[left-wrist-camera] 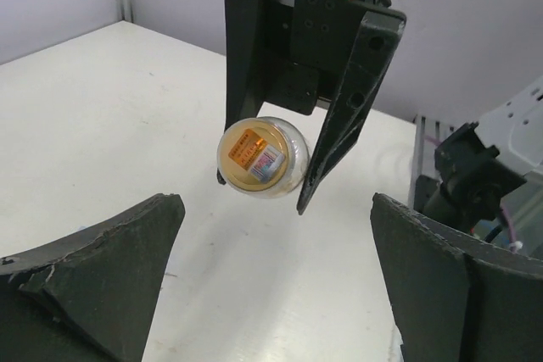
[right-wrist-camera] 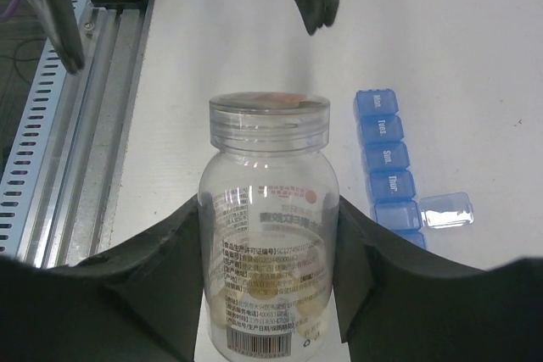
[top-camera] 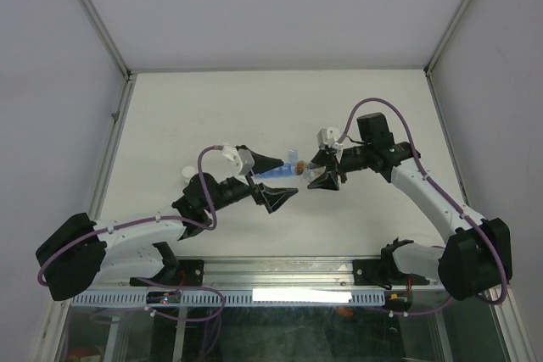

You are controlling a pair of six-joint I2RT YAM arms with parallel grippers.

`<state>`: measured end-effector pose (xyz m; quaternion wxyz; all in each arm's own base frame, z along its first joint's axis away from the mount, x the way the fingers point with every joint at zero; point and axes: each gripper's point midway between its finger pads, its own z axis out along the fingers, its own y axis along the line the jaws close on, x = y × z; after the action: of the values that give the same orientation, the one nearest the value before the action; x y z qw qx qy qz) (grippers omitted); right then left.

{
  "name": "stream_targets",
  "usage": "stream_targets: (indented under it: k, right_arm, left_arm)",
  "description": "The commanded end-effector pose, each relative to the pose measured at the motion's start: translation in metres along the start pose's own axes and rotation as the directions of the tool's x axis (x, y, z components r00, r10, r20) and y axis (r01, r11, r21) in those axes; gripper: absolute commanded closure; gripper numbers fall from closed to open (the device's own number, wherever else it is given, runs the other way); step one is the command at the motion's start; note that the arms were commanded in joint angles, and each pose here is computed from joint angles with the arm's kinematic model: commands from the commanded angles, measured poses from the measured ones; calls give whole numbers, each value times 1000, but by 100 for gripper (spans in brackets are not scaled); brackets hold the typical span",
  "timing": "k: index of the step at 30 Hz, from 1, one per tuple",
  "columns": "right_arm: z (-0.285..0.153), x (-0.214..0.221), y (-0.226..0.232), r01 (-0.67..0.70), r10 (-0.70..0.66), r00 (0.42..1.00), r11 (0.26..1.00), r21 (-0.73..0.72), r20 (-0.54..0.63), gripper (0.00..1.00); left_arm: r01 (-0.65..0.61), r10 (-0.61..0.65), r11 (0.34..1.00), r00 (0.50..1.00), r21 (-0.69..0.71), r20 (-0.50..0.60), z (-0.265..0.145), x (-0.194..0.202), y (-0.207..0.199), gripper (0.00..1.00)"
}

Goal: Sort the pills into containers

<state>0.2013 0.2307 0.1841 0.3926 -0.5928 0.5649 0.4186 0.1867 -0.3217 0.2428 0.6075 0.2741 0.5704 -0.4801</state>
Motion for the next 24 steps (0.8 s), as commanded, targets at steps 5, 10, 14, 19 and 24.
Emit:
stream_targets:
  k: [5,10,14,19,24]
  right_arm:
    - [-2,-17,5,92,-90,994,995,-30,54,100]
    - [-1,-15,5,90,-88,995,995,-35,54,100]
    - [-1,-15,5,90,-88,995,995,-35,54,100]
    - [-1,-15,5,89,-87,995,995,-35,53,100]
    - [-1,-14,5,87,-86,995,996,-35,51,100]
  left_arm:
    - [-77,79,988,997,134,-14,35,-5,5,6]
    - [-23,25,991,1000,131,-17,43,-5,12,17]
    - [4,-2,990,1000,144,-15,45,-6,12,24]
    - [19,-19,987,1000,158,-7,47,-10,9,25]
    - [27,-27,990,1000,141,-4,51,-13,12,32]
